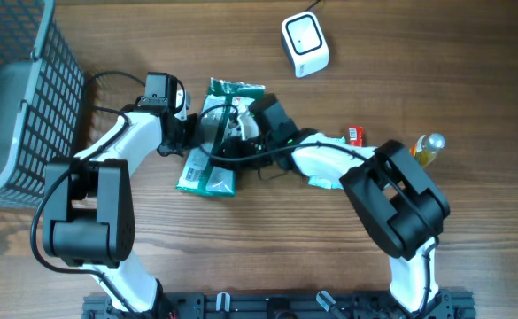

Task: Scan the item barcode

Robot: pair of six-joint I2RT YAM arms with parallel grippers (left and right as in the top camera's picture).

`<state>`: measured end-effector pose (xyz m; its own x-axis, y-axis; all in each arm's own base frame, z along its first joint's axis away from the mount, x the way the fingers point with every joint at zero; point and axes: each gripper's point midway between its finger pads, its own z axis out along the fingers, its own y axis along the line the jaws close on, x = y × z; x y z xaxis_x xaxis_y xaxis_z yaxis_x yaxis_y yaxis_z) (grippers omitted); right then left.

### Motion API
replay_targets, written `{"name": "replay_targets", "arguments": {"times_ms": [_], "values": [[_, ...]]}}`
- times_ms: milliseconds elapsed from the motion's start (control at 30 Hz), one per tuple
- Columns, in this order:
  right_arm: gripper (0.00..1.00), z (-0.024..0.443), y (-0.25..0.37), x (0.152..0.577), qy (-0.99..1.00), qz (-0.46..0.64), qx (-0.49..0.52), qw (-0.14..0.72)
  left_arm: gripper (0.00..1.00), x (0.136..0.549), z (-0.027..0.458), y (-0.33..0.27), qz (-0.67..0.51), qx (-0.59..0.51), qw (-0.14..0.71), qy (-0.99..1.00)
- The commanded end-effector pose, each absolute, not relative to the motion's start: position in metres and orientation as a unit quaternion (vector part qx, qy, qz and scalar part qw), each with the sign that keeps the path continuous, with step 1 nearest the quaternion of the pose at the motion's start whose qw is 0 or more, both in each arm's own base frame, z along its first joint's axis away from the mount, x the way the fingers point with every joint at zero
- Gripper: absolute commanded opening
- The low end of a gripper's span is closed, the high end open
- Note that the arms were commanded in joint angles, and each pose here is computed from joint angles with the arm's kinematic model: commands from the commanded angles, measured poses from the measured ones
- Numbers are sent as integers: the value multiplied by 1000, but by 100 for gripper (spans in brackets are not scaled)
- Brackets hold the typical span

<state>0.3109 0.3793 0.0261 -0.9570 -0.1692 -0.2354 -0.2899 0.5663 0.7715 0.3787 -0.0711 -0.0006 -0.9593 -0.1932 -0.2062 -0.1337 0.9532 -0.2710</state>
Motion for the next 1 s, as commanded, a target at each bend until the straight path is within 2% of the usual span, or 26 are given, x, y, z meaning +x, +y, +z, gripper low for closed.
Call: {"name": "replay_targets", "arguments": {"times_ms": [0,133,233,333,433,533,600,633,667,733,833,867,900,933,967], "values": [[36,11,377,312,890,429,-133,75,13,356,-26,-75,-123,-86,74,986],[29,10,376,311,892,427,-132,71,13,356,-26,-75,-123,-86,74,986],[17,9,375,310,893,426,-130,68,14,355,-26,-75,-123,-86,72,986],[10,8,374,310,894,424,-129,66,17,355,-26,-75,-123,-86,72,986],[9,4,370,305,900,416,-123,52,26,357,-24,-73,-121,-75,78,987],[10,-3,363,297,908,402,-113,29,29,374,-7,-54,-100,-90,114,984],[22,-7,358,293,914,391,-107,18,30,389,13,-44,-103,-102,145,979],[22,-10,355,293,918,383,-103,16,30,395,23,-39,-103,-102,161,976],[20,-12,353,293,920,378,-101,15,31,402,36,-32,-102,-101,180,973],[4,-12,351,294,921,377,-98,15,31,412,56,-19,-99,-104,213,967],[4,-8,353,303,917,386,-100,32,34,416,76,5,-94,-128,242,957],[4,-6,354,308,914,390,-101,40,42,416,77,12,-92,-136,245,956],[4,-1,354,315,911,396,-105,54,60,416,77,18,-91,-142,245,955],[5,6,354,320,907,401,-113,65,100,416,77,21,-89,-146,245,954],[4,15,354,326,904,404,-119,76,100,415,77,23,-89,-148,245,954]]}}
